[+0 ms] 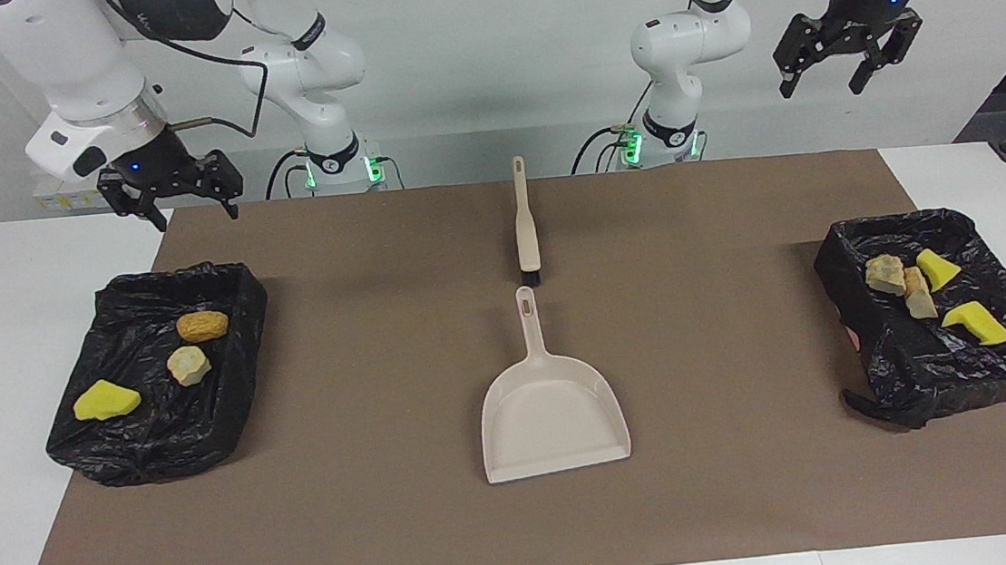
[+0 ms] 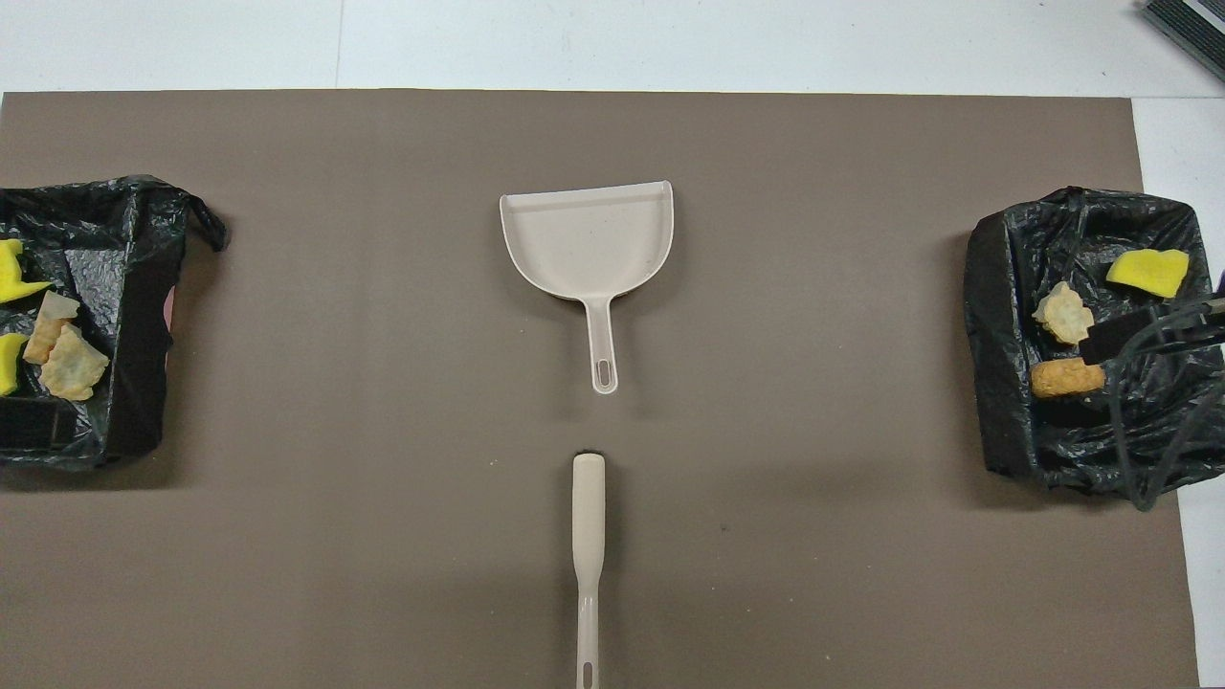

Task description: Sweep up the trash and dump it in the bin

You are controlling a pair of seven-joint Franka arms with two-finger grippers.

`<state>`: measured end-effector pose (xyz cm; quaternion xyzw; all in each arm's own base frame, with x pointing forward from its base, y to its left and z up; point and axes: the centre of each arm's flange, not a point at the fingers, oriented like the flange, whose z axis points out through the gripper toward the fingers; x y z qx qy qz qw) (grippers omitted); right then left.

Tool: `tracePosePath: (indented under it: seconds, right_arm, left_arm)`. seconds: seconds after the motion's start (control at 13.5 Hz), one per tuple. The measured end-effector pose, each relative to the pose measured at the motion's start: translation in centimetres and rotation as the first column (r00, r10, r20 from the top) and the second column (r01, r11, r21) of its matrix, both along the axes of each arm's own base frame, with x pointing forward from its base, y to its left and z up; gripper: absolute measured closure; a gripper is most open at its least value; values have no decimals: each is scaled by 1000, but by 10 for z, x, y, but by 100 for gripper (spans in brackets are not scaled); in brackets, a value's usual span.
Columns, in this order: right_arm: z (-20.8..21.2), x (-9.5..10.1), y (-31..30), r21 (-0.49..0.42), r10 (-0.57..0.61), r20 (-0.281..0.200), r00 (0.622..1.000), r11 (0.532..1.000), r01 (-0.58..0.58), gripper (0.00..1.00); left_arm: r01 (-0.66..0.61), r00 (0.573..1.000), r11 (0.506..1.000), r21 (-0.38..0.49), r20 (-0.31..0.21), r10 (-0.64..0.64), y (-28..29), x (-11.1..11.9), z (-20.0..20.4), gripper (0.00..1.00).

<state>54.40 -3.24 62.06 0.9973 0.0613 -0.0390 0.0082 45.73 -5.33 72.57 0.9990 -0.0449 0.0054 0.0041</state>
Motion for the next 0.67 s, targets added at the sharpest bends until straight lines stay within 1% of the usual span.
tracePosePath:
  seconds: [0.67]
  right_arm:
    - [0, 0, 0, 0, 0, 0, 1000, 1000, 0, 0]
  left_arm:
    - [-9, 1000, 1000, -2, -3, 9, 4, 3, -6, 0]
